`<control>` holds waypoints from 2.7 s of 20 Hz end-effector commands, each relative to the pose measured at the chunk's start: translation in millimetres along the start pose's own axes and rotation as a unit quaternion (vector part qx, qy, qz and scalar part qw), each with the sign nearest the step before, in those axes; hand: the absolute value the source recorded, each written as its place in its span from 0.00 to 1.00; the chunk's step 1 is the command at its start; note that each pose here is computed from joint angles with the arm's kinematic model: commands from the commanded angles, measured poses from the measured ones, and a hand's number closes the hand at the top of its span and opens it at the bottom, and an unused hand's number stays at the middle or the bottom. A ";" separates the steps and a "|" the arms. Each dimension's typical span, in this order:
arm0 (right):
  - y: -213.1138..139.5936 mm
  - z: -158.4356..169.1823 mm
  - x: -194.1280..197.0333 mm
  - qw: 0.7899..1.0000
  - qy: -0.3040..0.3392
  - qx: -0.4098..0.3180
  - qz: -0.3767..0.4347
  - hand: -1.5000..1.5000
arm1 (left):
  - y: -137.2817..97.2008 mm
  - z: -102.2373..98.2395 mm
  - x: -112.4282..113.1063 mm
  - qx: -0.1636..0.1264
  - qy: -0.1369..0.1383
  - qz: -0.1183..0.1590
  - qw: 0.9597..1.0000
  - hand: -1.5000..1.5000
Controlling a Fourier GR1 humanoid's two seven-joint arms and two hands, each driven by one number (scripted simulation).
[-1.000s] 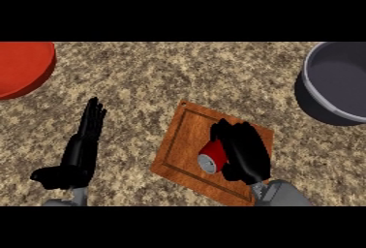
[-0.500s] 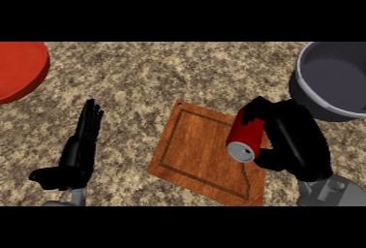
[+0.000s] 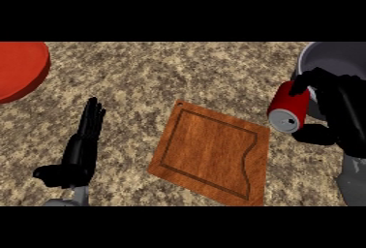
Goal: Pick the can from the cutting board and place it in the pot
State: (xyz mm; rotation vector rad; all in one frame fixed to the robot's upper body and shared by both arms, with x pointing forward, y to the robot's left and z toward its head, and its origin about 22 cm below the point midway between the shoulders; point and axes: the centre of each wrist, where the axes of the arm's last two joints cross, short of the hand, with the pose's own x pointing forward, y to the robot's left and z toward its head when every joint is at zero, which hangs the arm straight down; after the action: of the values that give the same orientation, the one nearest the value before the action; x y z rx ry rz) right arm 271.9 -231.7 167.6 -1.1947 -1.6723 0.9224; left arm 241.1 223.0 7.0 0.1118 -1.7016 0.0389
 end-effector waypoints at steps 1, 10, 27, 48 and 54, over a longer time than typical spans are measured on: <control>-10.2 -19.7 -33.3 0.999 0.043 -0.014 0.009 1.00 | -1.2 -1.7 9.3 -0.007 -0.001 0.010 1.000 0.50; -2.5 -54.2 -124.7 0.995 0.091 -0.017 0.029 1.00 | 5.0 -6.3 -6.9 -0.004 -0.001 0.007 1.000 0.50; 31.7 -72.2 -228.0 0.983 0.151 0.100 0.017 1.00 | -1.9 -15.6 3.0 -0.013 -0.016 0.006 1.000 0.50; 18.9 -55.1 -261.8 0.914 0.184 -0.053 -0.357 0.00 | -9.2 -11.0 1.0 -0.027 -0.011 0.003 1.000 0.50; 0.8 -13.2 -297.8 0.891 0.230 -0.089 -0.380 0.00 | -18.1 1.7 4.8 -0.034 -0.016 0.011 0.999 0.50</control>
State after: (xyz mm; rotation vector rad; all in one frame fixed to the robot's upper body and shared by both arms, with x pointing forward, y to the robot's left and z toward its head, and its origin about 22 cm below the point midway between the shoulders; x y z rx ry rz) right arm 349.6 -501.2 106.5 -0.6744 -1.6143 0.0902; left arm 246.5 211.9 8.3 0.0620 -1.7268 0.0068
